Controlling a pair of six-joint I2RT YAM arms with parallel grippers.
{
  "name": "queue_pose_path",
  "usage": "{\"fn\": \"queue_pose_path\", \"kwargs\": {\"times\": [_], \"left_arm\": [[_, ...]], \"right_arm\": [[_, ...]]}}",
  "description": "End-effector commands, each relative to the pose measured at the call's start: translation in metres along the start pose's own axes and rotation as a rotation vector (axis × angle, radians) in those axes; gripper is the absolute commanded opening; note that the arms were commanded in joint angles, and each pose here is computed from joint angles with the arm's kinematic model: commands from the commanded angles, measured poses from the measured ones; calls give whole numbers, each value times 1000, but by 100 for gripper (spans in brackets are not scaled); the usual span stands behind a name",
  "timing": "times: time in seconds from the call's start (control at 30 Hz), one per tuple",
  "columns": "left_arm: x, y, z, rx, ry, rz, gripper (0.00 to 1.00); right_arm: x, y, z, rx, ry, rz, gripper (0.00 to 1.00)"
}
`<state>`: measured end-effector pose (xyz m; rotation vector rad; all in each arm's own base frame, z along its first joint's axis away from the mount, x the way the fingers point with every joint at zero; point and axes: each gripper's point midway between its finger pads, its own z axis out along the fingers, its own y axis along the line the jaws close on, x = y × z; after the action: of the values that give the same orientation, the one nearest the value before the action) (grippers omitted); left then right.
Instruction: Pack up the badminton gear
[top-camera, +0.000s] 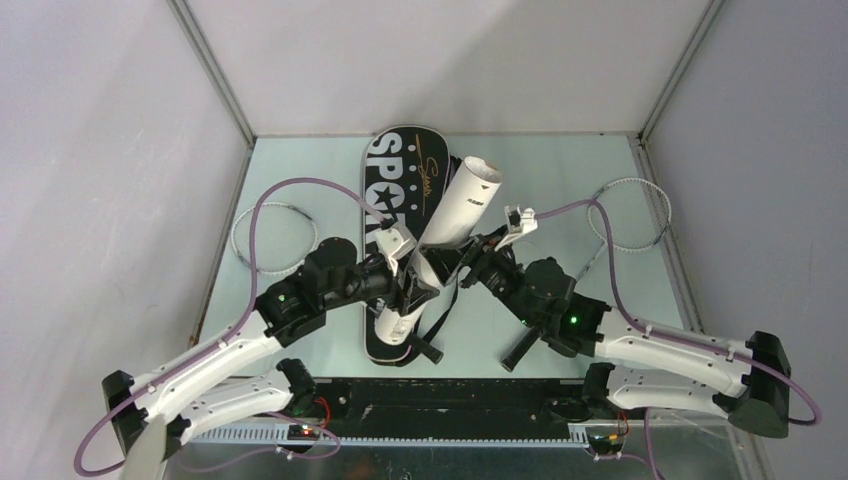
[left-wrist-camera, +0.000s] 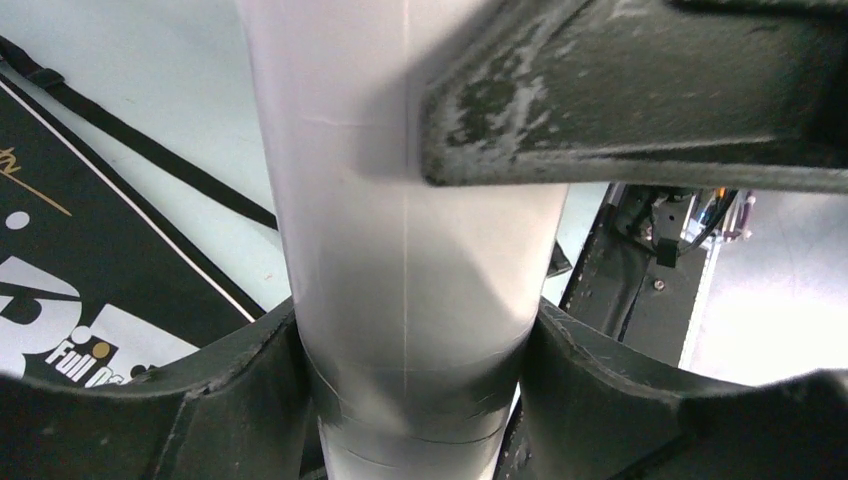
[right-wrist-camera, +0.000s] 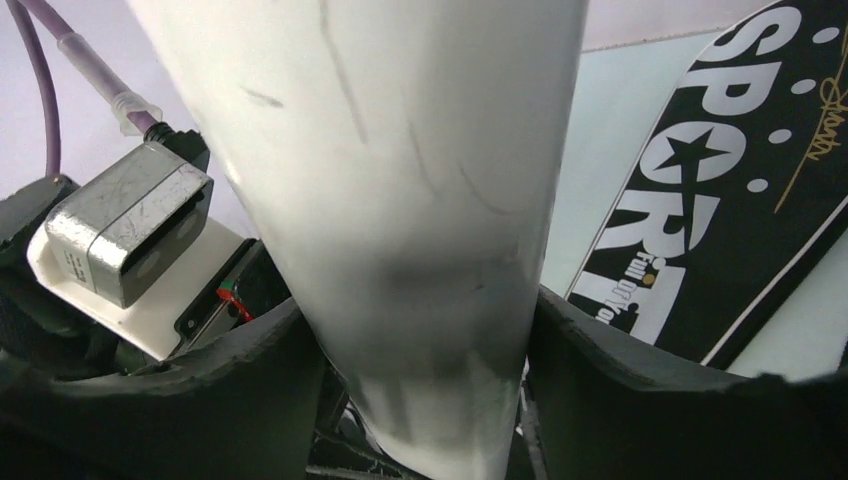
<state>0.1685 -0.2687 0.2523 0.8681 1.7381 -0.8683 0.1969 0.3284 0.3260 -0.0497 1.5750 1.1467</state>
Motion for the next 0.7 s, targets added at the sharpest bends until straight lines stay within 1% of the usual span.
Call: {"fn": "queue_pose_path", "kwargs": {"times": [0.0,0.03,0.1,0.2,0.27,0.3,0.33,0.37,0.4,0.43,0.47,0.5,0.53,0.6,0.67], "left_arm": [[-33,-6,-3,24,-83,39,48],[-33,-5,-3,20,-82,35,46],[-33,-4,-4,13,-84,30,44],[-34,-2,-8,-7,-95,27,42],[-36,2,-11,-29,-105,30,41],[-38,3,-14,-39,-112,33,40],[-37,7,-16,-65,-105,38,40],[-38,9,-20,-81,-108,42,40],[-36,16,-23,-121,-94,50,40],[-38,19,-28,-145,-98,55,40],[-34,30,-33,-206,-76,62,40],[-33,34,-40,-238,-71,66,40],[-34,43,-46,-293,-72,76,40],[-34,51,-58,-344,-72,100,40],[-32,53,-67,-360,-70,138,40]], "right_arm": [[-12,4,-16,-38,-3,15,73],[-13,1,-20,-37,-4,9,76],[-14,-5,-27,-28,-6,0,79],[-14,-18,-37,5,3,-26,86],[-12,-26,-44,21,17,-57,88],[-13,-30,-48,30,15,-67,88],[-6,-40,-52,60,46,-92,88],[-10,-46,-56,88,34,-96,87],[-2,-59,-61,140,65,-100,86],[-4,-70,-66,196,58,-95,85],[7,-85,-72,258,95,-79,84],[7,-96,-77,304,88,-71,83],[15,-108,-83,350,114,-57,82],[22,-127,-91,419,125,-47,80],[24,-145,-95,480,126,-46,76]]}}
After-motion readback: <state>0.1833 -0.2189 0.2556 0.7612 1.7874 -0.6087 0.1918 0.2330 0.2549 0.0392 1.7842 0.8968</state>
